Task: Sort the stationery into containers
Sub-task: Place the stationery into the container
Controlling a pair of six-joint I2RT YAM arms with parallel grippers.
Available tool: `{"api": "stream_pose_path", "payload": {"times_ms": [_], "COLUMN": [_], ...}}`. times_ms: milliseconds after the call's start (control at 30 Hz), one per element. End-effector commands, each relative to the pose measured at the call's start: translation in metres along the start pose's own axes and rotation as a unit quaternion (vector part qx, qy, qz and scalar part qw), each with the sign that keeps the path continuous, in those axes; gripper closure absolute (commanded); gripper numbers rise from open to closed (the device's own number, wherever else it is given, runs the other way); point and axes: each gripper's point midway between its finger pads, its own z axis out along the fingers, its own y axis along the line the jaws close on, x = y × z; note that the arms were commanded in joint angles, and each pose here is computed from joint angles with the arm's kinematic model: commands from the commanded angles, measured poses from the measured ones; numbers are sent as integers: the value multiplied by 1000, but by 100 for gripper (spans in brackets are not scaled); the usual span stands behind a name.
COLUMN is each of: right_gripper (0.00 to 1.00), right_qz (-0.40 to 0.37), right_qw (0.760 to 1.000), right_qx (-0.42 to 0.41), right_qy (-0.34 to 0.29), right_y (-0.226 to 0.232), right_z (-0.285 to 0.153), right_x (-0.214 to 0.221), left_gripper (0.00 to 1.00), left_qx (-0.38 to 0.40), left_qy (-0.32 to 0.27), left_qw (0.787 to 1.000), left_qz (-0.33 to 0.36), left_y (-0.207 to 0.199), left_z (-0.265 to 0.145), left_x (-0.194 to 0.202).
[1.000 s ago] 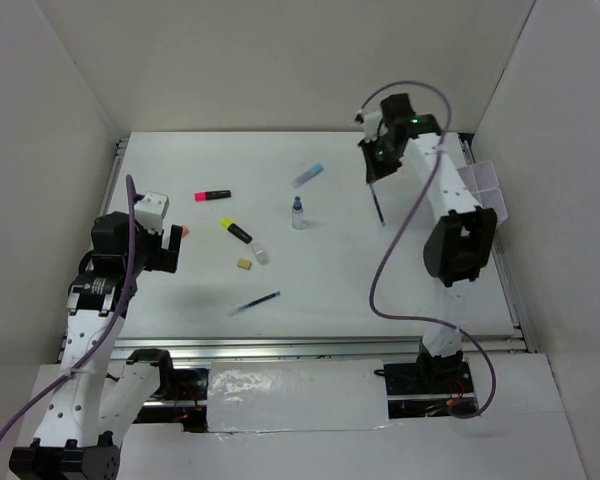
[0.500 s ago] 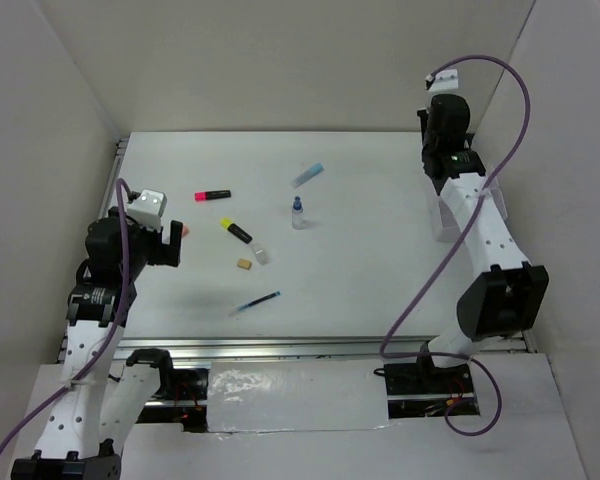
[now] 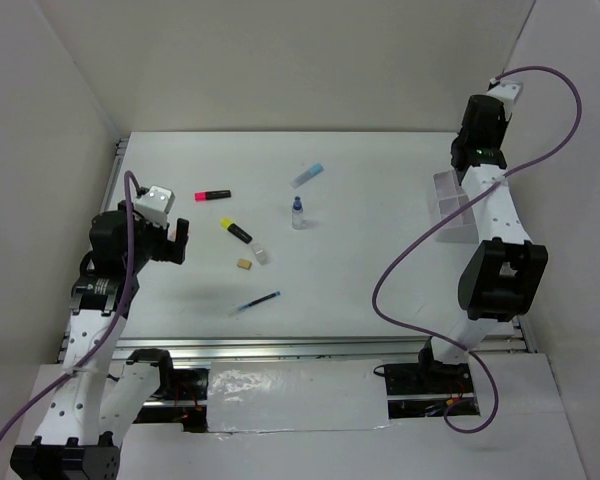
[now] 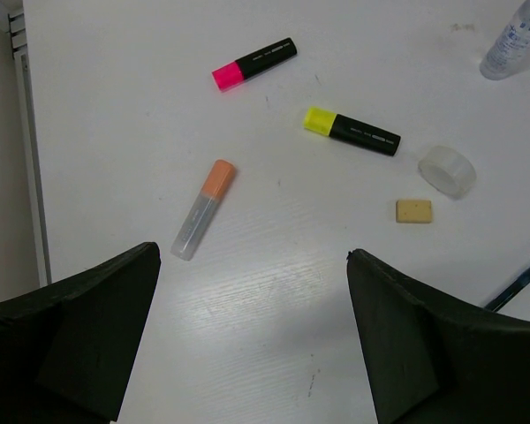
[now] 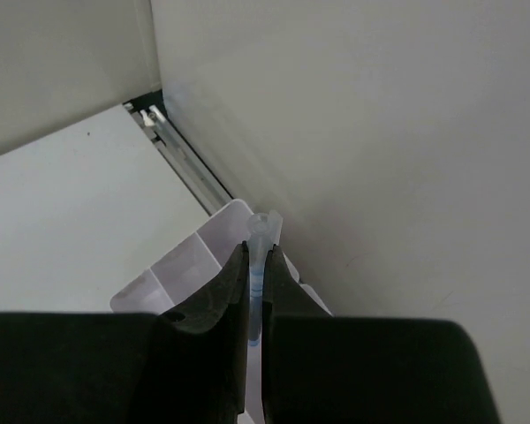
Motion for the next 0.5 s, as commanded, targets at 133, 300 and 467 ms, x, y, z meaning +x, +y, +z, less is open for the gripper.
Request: {"api": "stream_pose_path", "payload": {"times_ms": [133,300,467], "right_gripper": [100,100,100], "right_qz": [55,33,27], "right_qw": [997,997,997], "right_qx": [20,41,51], "right_qy": [-50,-55,-47], "right_y": [-6,-13,-16], "right_z": [17,33,46], "right_x": [-34,-31,-24], "left_gripper": [1,1,1], "left_qx": [21,27,21], "left_qy": [-44,-42,-41], "left_qw": [999,999,999], "left_qz": [16,11,16], "left_y": [-1,-2,1], "left_z": [5,10,9], "left_x": [-36,-41,-40]}}
